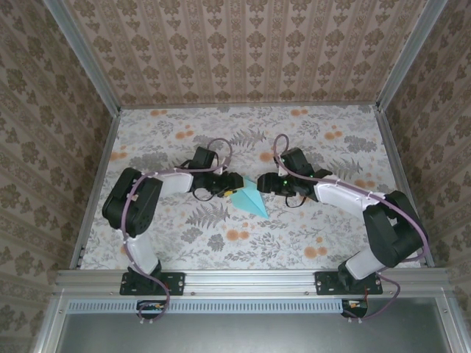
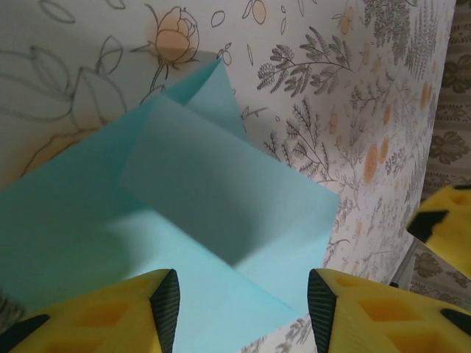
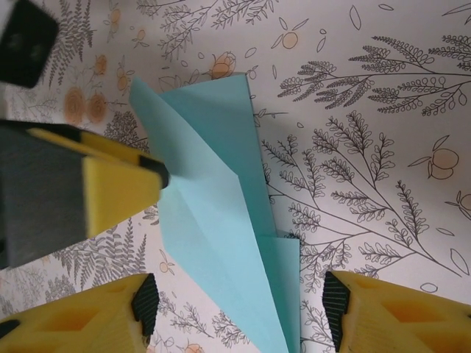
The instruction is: Fold a paper plane with a square sheet of paper (fold left side to right side)
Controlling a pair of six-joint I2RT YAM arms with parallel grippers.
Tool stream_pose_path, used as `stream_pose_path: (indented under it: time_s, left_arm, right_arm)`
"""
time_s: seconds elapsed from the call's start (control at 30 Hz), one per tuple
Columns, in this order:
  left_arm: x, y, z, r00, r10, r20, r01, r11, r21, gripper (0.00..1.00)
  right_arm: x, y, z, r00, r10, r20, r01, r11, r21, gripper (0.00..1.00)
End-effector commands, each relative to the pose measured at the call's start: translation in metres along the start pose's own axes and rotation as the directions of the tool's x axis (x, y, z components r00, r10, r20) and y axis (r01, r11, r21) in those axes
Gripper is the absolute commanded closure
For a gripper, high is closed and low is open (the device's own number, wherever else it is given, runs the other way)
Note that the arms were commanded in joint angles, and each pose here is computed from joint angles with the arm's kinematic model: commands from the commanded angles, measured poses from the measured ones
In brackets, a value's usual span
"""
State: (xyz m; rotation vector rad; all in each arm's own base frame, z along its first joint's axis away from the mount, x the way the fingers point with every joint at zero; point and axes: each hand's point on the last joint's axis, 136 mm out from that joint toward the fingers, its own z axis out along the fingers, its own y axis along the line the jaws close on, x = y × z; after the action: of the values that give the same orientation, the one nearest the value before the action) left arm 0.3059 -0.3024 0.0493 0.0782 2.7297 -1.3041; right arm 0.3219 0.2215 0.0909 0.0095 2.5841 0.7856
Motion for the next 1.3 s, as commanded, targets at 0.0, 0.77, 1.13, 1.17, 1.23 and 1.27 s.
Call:
stream_pose_path:
  time_s: [0.0,0.77,1.13,1.17,1.23,1.27]
  left_arm:
    - [-0.016,-0.018,0.008,1.000,0.019,0.012,-0.019,0.998,0.056,0.50]
    - [-0.087,-0.131,-0.112,0.944,0.183,0.275,-0.250,0.939,0.235,0.95]
    - [-0.087,-0.179,-0.149,0.921,0.205,0.330,-0.317,0.888,0.333,0.95]
    - [-0.086,-0.180,-0.148,0.922,0.206,0.327,-0.317,0.887,0.336,0.95]
    - [-0.084,-0.180,-0.147,0.926,0.204,0.319,-0.314,0.885,0.345,0.95]
    - [-0.082,-0.180,-0.146,0.926,0.205,0.316,-0.315,0.882,0.350,0.95]
  right_arm:
    - [-0.009,0.008,-0.014,0.998,-0.020,0.057,0.022,0.999,-0.045,0.34]
    - [-0.016,0.032,-0.069,0.998,0.063,0.000,-0.054,0.860,-0.507,0.00]
    - [-0.016,0.089,-0.062,0.997,-0.024,-0.072,-0.033,0.718,-0.695,0.07]
    - [-0.021,0.093,-0.064,0.998,-0.025,-0.065,-0.028,0.706,-0.708,0.09]
    - [-0.031,0.101,-0.070,0.998,-0.033,-0.046,-0.011,0.685,-0.728,0.15]
    - [-0.034,0.104,-0.072,0.999,-0.037,-0.039,-0.003,0.682,-0.731,0.17]
